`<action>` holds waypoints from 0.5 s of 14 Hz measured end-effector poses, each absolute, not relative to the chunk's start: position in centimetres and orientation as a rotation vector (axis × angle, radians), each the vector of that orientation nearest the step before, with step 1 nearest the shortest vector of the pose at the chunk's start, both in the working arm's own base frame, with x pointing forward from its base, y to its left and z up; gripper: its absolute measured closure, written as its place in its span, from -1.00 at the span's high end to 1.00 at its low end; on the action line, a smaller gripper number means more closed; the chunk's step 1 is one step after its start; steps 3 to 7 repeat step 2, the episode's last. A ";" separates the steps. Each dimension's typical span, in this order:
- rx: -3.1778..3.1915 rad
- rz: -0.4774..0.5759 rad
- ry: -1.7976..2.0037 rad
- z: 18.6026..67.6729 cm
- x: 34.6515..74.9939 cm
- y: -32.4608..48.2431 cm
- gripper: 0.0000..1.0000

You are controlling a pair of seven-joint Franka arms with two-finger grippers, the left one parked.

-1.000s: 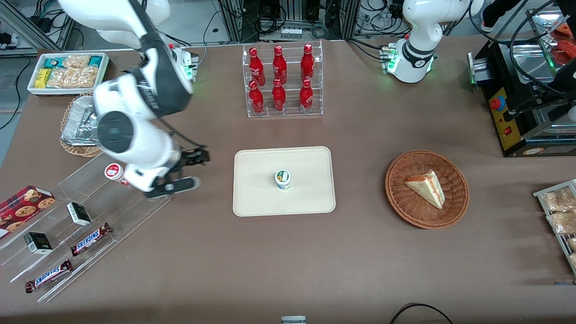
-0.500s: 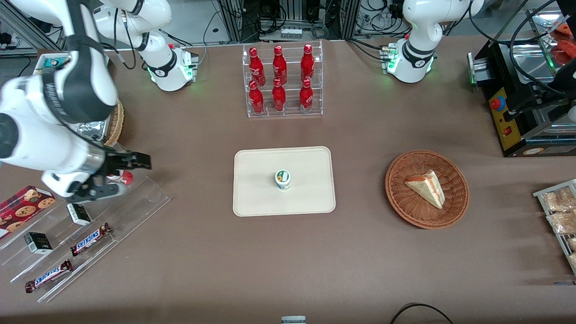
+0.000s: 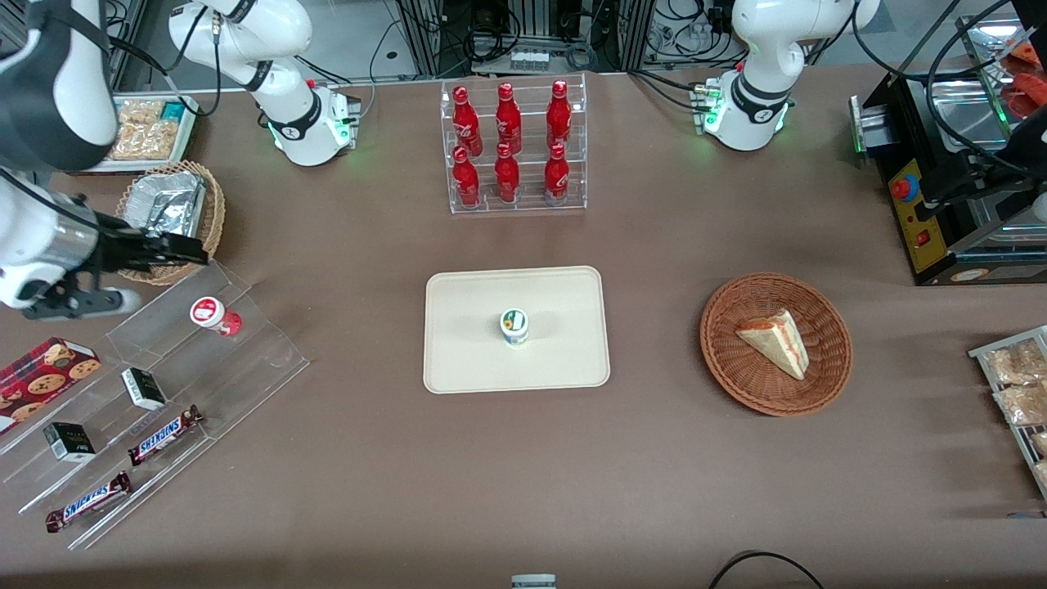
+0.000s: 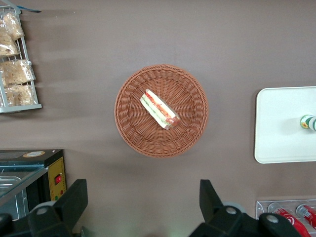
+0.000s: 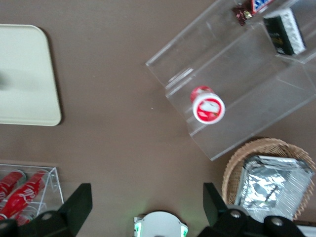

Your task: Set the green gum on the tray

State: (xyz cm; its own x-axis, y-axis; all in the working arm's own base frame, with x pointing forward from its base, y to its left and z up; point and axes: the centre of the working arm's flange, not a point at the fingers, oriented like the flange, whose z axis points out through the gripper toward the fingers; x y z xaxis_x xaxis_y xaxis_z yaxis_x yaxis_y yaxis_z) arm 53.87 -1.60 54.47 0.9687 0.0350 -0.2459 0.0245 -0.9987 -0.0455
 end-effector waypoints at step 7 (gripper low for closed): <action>-3.098 0.389 -0.039 55.8 52.9 -2.2 1.00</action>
